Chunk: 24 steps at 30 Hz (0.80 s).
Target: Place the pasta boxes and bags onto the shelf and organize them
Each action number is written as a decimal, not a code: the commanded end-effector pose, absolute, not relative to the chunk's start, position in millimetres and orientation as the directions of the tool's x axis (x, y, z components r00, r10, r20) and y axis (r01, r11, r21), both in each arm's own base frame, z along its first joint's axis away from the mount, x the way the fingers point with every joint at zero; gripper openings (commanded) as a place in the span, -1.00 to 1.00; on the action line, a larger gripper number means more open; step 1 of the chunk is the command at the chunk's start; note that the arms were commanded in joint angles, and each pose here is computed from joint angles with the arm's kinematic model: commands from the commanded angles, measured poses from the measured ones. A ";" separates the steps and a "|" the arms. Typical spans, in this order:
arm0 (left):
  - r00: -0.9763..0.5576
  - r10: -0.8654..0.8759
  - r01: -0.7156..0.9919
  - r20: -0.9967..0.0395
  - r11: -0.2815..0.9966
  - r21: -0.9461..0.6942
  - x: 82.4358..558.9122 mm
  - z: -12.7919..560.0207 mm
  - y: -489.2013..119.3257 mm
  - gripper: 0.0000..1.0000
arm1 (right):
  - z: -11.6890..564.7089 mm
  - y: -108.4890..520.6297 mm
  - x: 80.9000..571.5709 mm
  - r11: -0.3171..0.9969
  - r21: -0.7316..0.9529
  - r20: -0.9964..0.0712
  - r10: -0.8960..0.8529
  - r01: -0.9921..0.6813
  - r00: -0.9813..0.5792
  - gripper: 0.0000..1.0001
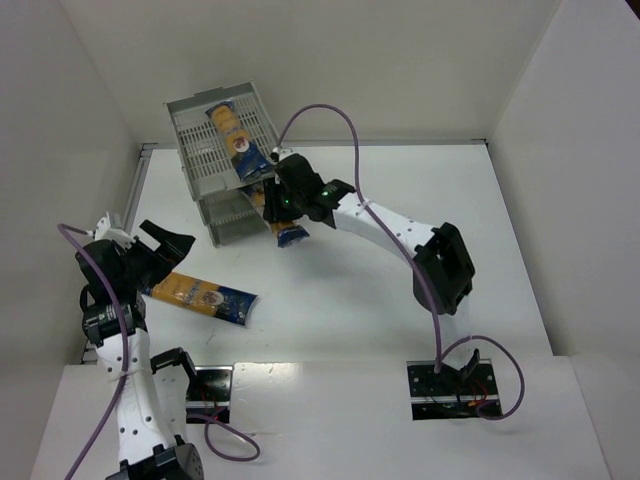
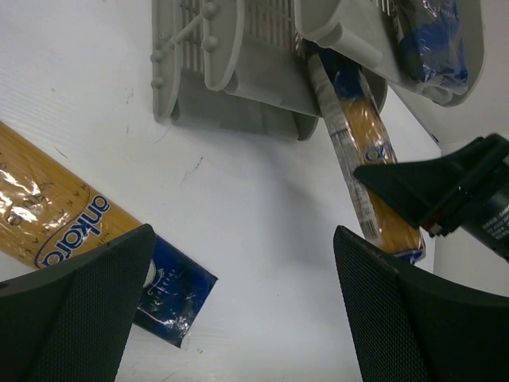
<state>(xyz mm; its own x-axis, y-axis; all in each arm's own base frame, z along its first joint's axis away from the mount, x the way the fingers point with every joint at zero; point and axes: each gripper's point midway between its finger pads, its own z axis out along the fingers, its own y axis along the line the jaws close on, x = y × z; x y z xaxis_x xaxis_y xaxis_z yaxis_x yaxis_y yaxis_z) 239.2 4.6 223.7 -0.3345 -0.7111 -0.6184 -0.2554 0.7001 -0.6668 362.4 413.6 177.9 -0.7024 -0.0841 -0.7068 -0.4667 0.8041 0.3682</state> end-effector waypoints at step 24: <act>-0.374 -0.693 -0.168 -0.616 0.704 -0.690 265.8 229.2 -7.0 1.00 | 229.1 494.2 431.8 0.865 0.360 -0.868 0.173 -0.350 -0.466 -0.60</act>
